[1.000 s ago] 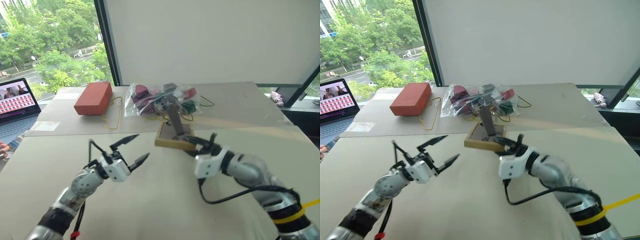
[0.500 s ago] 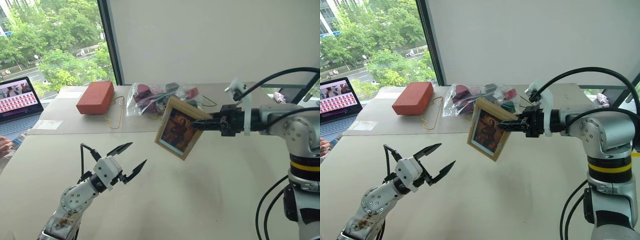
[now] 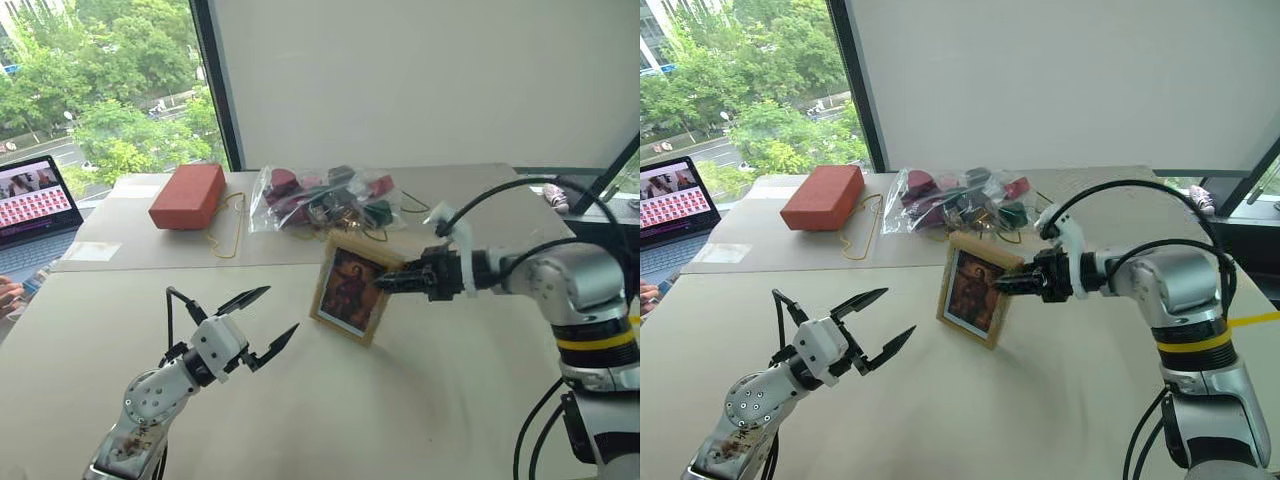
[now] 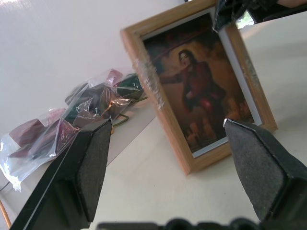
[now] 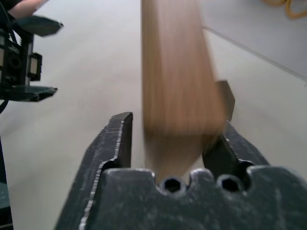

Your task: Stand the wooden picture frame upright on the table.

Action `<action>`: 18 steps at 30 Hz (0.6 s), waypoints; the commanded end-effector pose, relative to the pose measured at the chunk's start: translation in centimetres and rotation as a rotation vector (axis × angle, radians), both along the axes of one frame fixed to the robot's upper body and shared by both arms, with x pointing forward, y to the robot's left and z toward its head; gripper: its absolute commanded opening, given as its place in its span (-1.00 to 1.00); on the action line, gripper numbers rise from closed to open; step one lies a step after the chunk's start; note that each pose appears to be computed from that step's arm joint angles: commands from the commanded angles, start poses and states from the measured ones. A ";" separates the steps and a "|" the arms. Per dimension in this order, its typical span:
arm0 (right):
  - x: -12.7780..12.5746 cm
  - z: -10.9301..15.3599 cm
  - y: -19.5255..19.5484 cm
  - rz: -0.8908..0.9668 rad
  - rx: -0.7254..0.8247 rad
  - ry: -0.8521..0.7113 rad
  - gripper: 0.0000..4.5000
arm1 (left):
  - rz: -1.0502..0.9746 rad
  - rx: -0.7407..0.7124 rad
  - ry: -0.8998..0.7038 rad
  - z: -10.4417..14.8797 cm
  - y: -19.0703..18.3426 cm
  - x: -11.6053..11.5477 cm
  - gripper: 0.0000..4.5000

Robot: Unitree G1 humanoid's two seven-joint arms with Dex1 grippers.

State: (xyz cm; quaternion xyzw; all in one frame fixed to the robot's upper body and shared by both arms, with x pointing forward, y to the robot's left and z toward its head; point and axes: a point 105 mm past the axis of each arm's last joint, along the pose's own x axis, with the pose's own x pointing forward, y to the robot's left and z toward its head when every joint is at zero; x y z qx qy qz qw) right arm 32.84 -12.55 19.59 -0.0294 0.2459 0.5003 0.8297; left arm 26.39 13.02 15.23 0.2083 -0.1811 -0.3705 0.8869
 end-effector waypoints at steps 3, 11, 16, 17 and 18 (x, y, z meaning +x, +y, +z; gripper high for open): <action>0.1 4.6 -0.7 -0.020 0.065 -0.103 0.88 | -0.018 -0.010 -0.068 2.3 -0.6 0.1 0.78; -3.2 4.1 -4.1 -0.101 0.017 -0.118 0.88 | -0.018 -0.022 -0.040 2.9 -1.4 0.5 0.78; -8.6 -1.9 -4.3 -0.089 -0.134 -0.148 0.88 | 0.018 -0.029 0.035 2.1 -1.0 0.5 0.78; -9.0 -2.9 -3.9 -0.090 -0.187 -0.211 0.88 | 0.017 -0.026 0.039 2.0 -1.0 0.4 0.78; -8.9 -4.3 -3.5 -0.135 -0.210 -0.257 0.88 | 0.012 -0.024 0.054 1.8 -1.0 0.3 0.78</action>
